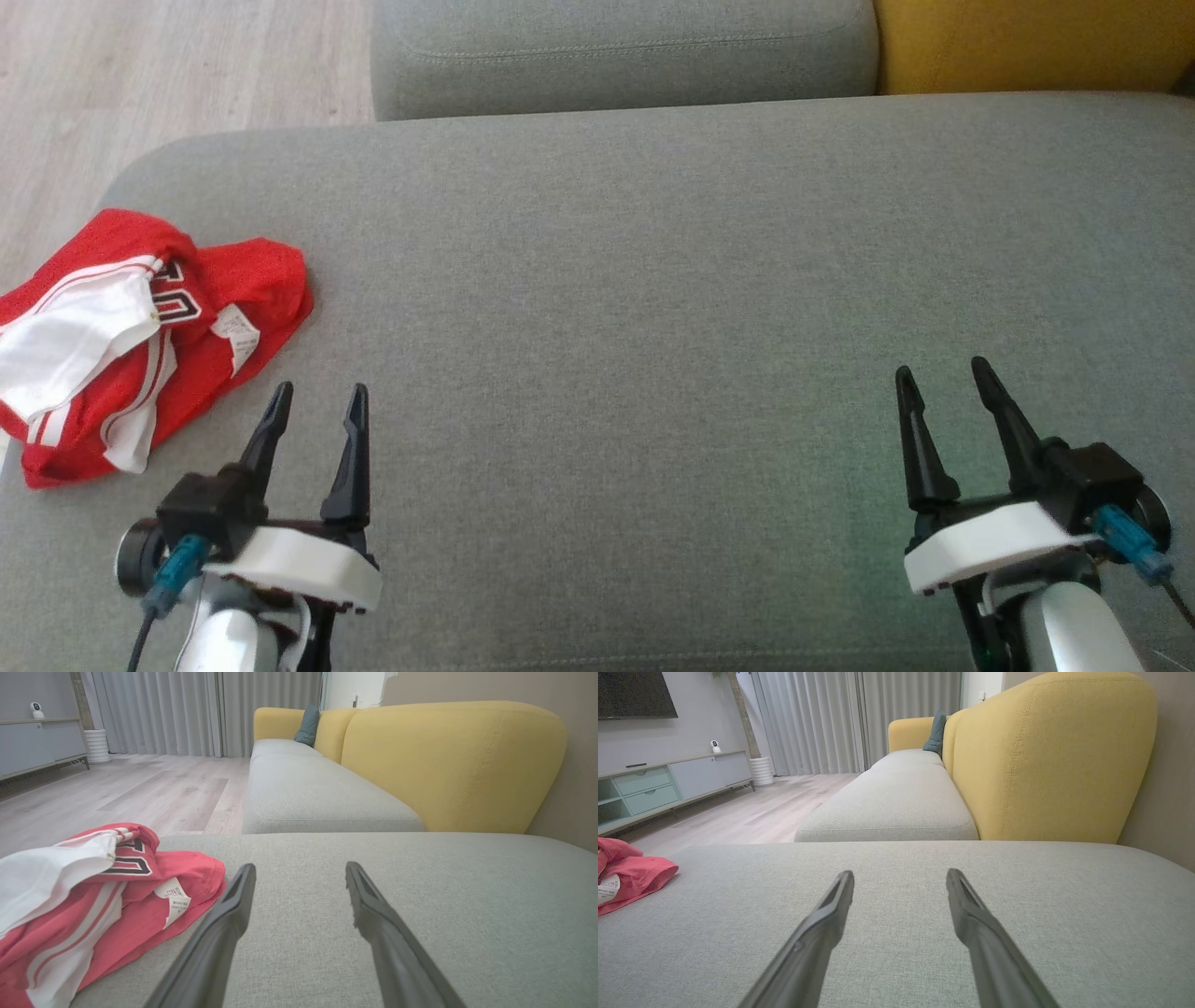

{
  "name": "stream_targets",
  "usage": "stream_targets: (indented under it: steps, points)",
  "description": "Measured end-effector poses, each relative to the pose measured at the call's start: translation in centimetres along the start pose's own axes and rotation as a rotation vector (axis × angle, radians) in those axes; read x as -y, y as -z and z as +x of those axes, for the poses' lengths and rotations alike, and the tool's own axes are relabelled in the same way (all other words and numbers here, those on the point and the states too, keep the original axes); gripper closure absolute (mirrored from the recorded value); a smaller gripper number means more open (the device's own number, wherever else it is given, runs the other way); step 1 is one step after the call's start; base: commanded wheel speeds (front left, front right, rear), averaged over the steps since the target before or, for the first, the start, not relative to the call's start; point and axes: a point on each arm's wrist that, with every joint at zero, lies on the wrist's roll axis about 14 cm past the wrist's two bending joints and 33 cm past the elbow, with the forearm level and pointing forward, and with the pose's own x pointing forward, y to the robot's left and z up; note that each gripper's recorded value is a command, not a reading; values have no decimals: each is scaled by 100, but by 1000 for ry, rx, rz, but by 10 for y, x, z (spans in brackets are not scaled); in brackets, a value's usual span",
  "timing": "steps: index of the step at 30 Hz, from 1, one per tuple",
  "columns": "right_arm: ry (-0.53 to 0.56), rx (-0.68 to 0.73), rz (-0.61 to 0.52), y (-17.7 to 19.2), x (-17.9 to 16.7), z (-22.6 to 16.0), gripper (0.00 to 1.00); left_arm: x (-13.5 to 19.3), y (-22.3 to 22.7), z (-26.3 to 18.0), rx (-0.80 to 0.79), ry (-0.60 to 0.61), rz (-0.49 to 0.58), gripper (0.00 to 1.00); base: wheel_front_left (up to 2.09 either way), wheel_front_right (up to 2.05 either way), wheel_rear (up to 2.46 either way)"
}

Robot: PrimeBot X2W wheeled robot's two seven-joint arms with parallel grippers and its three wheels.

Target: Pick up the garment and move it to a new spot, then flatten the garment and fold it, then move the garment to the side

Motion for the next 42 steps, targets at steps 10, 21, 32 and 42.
stream_targets:
  steps: [10,21,32,42]
  points:
    - [2,3,9,-1,0,0,0,-2,10,-3,-32,-9,-6,0,0,0,0]
    - [-10,-3,12,1,-3,3,0,-7,12,-4,-37,-29,-9,0,0,0,0]
    - [-135,14,8,-6,-43,24,0,-45,1,-21,-8,-158,-2,0,0,0,0]
    - [-335,7,4,-10,-112,44,0,-104,-9,-72,17,-376,5,0,0,0,0]
